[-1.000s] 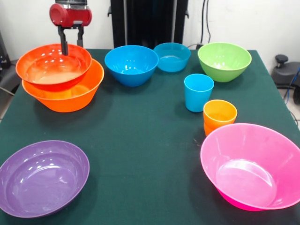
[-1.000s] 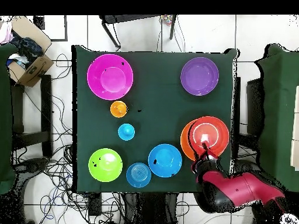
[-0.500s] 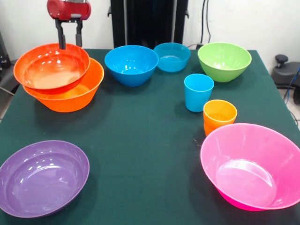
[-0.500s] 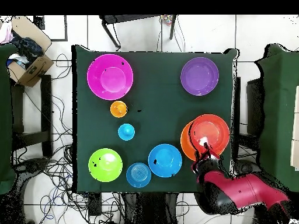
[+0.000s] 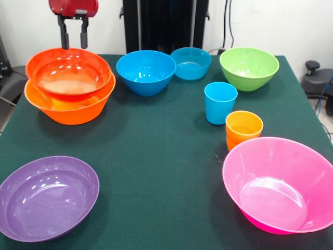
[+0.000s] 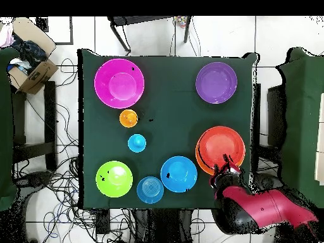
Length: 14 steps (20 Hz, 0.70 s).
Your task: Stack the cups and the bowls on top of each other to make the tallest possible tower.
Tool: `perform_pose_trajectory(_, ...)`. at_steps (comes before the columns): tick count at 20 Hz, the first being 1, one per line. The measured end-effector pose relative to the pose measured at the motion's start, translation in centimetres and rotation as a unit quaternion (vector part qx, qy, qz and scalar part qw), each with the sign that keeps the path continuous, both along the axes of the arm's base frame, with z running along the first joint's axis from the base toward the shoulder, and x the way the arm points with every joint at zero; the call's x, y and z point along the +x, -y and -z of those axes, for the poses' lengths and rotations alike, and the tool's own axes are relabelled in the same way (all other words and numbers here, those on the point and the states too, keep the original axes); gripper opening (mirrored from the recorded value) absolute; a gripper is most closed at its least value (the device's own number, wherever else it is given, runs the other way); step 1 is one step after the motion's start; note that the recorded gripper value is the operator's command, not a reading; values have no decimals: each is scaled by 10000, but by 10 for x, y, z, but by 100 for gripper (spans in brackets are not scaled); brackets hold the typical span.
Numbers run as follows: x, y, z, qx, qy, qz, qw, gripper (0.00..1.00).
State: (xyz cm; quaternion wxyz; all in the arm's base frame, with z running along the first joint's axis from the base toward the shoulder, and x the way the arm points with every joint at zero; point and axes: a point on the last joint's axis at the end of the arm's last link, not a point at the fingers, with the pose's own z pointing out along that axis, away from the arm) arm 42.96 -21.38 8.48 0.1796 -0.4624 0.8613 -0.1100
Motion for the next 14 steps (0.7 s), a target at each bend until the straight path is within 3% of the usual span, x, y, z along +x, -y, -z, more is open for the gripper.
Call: perform_pose_trajectory(14,11,-19,-6,-86,32,-264,9996,100)
